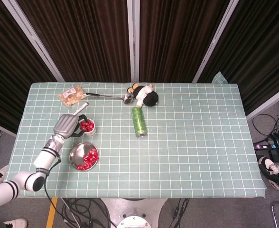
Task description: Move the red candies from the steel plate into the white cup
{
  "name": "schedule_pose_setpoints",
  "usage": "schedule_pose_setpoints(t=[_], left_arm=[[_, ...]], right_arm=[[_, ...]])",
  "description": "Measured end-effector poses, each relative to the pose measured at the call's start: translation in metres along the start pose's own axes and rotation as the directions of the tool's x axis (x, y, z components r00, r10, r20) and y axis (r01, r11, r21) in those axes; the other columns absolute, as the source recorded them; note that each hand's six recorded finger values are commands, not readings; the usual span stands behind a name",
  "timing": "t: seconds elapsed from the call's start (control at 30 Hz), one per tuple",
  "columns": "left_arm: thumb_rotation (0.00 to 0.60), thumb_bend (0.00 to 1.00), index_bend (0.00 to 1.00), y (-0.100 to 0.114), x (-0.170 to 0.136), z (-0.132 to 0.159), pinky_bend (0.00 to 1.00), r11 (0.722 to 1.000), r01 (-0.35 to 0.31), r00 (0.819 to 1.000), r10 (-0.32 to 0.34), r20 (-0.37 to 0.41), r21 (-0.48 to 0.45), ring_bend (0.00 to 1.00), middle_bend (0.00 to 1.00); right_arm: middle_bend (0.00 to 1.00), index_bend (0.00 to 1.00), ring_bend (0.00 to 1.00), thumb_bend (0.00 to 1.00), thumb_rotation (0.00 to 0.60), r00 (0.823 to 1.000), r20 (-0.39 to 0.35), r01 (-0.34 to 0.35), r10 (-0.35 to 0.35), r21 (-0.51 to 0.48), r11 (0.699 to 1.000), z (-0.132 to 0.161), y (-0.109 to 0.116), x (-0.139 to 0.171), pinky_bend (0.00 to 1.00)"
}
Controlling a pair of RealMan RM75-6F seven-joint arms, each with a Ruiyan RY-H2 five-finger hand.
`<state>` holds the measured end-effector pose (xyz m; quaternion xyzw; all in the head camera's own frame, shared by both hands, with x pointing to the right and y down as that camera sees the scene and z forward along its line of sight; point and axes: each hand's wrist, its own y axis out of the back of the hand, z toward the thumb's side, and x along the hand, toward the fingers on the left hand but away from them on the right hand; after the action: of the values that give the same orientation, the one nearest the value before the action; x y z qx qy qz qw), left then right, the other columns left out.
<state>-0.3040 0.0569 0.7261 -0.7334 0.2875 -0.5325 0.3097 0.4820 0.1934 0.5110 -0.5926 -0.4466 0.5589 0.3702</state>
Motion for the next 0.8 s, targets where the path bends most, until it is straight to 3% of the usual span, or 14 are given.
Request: schedule_pose_setpoints(t=[0.27, 0.43, 0.53, 0.7, 0.8], left_arm=[[0.6, 0.39, 0.41, 0.012, -0.015, -0.005, 0.98, 0.998, -0.055, 0.998, 0.055, -0.001, -0.03, 0.87, 0.97], [0.6, 0.36, 0.41, 0.022, -0.04, -0.025, 0.96, 0.992, -0.109, 0.993, 0.106, -0.045, -0.056, 0.8, 0.91], [0.6, 0.32, 0.41, 0.028, -0.058, -0.042, 0.79, 0.987, -0.151, 0.985, 0.146, -0.091, -0.047, 0.64, 0.76], [0.6, 0.27, 0.37, 0.032, -0.099, -0.075, 0.36, 0.973, -0.23, 0.953, 0.23, -0.196, 0.024, 0.3, 0.42], [0.6, 0.26, 0.36, 0.031, -0.132, -0.093, 0.29, 0.963, -0.255, 0.927, 0.268, -0.262, 0.082, 0.25, 0.35]], right_arm=[[0.06, 0.02, 0.0, 0.2, 0.6, 1.0, -0.002, 0.005, -0.005, 0.0, 1.0, 0.0, 0.001, -0.001, 0.16], [0.06, 0.02, 0.0, 0.2, 0.6, 1.0, 0.001, 0.004, -0.004, -0.001, 1.0, -0.002, 0.001, -0.002, 0.16], [0.06, 0.02, 0.0, 0.2, 0.6, 1.0, 0.002, 0.001, -0.001, 0.0, 1.0, -0.004, 0.001, -0.002, 0.16], [0.02, 0.02, 0.0, 0.2, 0.6, 1.0, -0.013, -0.011, 0.011, -0.009, 1.0, -0.004, -0.005, -0.002, 0.12], [0.02, 0.02, 0.0, 0.2, 0.6, 0.999, -0.032, -0.025, 0.024, -0.019, 0.999, -0.002, -0.012, -0.003, 0.1]])
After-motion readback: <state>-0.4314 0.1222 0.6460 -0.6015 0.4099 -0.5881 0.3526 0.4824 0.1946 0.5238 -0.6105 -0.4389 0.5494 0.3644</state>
